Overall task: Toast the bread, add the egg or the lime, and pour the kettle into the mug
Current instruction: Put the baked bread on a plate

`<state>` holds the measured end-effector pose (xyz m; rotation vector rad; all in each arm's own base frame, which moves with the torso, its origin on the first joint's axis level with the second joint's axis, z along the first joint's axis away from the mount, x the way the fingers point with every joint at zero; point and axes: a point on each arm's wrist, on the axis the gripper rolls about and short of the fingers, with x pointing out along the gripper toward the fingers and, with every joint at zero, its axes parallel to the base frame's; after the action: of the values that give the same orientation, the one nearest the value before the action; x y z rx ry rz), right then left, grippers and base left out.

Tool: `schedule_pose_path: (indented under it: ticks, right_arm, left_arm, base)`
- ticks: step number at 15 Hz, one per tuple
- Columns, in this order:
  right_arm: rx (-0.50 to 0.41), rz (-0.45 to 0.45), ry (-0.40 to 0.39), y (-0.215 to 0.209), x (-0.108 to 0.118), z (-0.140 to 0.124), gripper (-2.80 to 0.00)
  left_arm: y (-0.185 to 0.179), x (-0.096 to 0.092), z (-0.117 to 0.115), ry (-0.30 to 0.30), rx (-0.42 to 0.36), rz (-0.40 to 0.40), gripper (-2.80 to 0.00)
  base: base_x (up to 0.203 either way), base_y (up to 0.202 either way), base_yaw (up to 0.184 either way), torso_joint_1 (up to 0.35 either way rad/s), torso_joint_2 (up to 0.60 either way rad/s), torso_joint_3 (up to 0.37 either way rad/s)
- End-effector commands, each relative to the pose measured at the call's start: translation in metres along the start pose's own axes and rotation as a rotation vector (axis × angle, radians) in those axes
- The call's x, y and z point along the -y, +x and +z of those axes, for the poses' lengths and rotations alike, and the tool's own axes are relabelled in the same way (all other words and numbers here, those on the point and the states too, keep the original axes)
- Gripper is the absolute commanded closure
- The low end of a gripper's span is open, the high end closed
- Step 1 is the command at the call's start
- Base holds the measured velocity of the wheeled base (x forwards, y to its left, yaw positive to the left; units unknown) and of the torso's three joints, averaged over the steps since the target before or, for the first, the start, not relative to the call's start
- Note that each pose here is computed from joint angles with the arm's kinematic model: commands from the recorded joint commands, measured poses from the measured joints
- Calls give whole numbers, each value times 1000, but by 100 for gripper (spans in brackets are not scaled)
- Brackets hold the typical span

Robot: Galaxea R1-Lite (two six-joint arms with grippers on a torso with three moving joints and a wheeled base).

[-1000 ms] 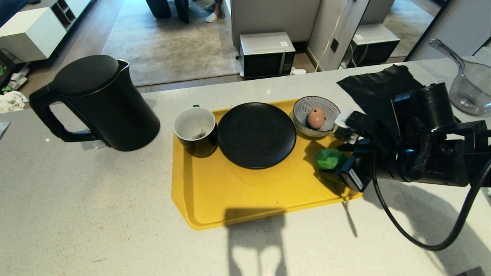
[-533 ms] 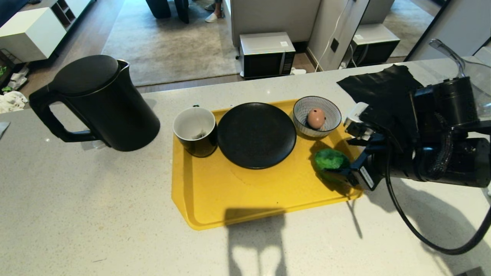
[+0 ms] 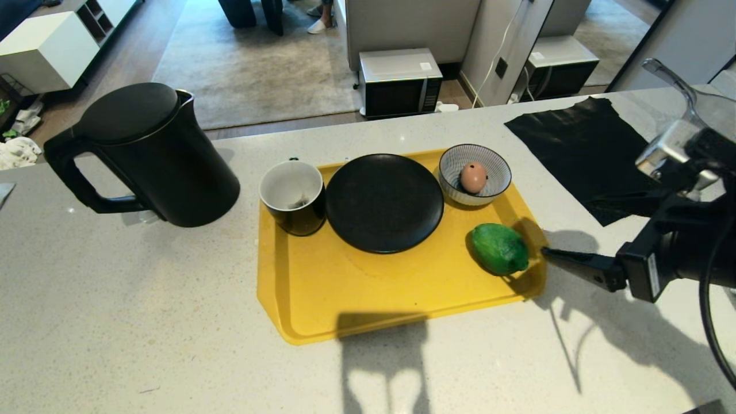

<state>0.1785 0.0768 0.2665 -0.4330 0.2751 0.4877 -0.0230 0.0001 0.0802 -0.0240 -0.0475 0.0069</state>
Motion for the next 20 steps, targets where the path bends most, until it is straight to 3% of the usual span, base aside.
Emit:
schedule_pose_path:
  ticks: [1, 9, 16, 20]
  right_arm:
    - [52, -84, 17, -27, 5, 3, 0]
    - [149, -226, 123, -95, 11, -2, 0]
    - [194, -251, 127, -158, -9, -28, 0]
    - [279, -348, 134, -201, -32, -60, 0]
  left_arm:
    - [1, 0, -5, -1, -15, 1, 0]
    - [1, 0, -5, -1, -15, 1, 0]
    - [1, 0, -5, -1, -15, 1, 0]
    - [1, 0, -5, -1, -15, 1, 0]
  base:
    - [0, 0, 0, 0, 0, 0]
    - [0, 0, 0, 0, 0, 0]
    - [0, 0, 0, 0, 0, 0]
    - [0, 0, 0, 0, 0, 0]
